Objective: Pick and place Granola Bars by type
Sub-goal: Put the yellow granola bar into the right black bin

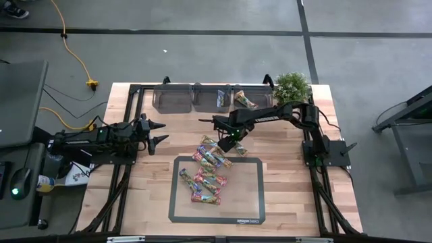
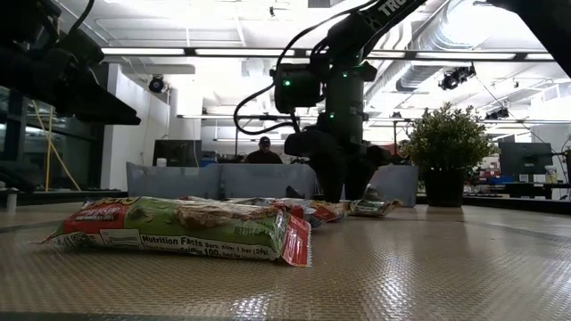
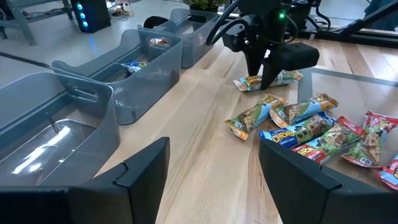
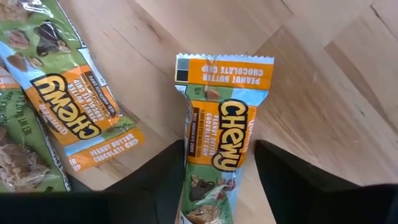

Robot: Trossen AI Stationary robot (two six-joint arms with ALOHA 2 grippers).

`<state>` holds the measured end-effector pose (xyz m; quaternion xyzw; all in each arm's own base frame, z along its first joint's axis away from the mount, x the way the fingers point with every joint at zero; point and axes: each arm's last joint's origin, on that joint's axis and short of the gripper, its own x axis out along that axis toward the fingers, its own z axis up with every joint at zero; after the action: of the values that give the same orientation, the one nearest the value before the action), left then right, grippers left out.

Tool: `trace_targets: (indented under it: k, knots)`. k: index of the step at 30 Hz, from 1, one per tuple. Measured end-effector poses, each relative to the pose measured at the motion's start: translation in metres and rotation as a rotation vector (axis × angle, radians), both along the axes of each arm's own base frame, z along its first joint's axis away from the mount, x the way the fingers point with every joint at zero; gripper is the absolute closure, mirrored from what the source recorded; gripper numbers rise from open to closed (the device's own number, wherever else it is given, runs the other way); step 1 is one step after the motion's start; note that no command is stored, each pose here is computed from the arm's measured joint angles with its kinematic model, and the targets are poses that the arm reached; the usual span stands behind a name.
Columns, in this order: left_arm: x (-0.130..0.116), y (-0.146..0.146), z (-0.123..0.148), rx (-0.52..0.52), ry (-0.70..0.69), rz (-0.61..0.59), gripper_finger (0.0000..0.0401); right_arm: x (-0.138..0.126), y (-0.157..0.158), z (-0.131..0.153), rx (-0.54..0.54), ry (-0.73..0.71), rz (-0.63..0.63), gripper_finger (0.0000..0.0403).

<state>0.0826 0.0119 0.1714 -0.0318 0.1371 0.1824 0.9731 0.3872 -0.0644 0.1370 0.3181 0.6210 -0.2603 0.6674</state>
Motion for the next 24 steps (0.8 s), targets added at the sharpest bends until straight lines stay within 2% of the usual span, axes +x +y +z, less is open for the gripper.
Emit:
trace_targets:
  k: [9, 24]
  knots:
    - [0.0, 0.0, 0.0, 0.0, 0.0, 0.0, 0.0158, -0.006, 0.01, -0.012, 0.005, 0.011, -0.014, 0.0243]
    - [0.0, 0.0, 0.0, 0.0, 0.0, 0.0, 0.0158, 0.003, 0.009, 0.001, -0.026, 0.02, -0.001, 0.0282]
